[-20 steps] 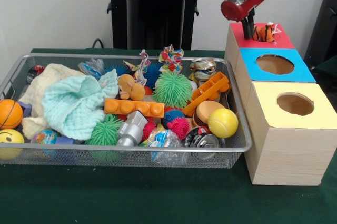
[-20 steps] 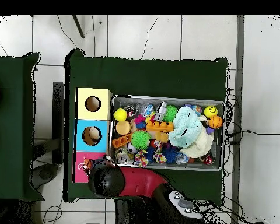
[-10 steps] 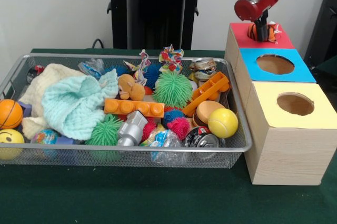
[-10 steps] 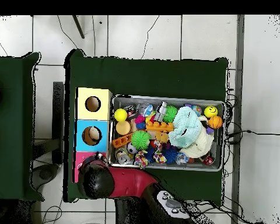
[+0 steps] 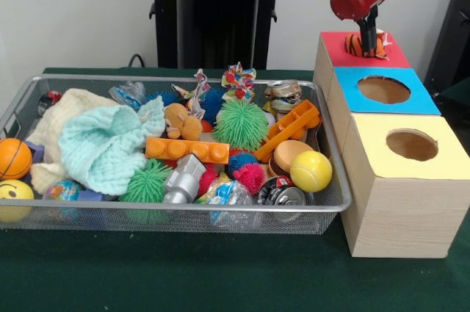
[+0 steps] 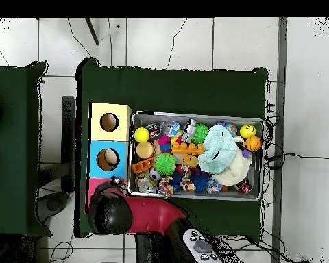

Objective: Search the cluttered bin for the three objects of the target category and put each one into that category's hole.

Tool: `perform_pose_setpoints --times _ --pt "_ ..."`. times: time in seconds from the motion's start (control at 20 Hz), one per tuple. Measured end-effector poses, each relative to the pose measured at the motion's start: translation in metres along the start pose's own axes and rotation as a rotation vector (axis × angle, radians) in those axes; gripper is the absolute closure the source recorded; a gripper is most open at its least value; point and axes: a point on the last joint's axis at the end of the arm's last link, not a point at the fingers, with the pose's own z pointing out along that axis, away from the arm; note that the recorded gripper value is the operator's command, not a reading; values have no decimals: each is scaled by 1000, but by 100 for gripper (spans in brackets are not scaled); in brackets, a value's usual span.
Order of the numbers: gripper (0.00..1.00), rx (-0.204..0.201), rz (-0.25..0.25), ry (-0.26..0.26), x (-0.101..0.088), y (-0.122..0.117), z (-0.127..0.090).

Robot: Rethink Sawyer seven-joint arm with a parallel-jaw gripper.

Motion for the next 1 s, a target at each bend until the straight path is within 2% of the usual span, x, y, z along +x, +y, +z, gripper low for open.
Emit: perform_pose_setpoints --times 0.6,1.0 --pt "100 -21 -3 44 0 0 -24" --pt "100 -16 -7 71 4 7 -22"
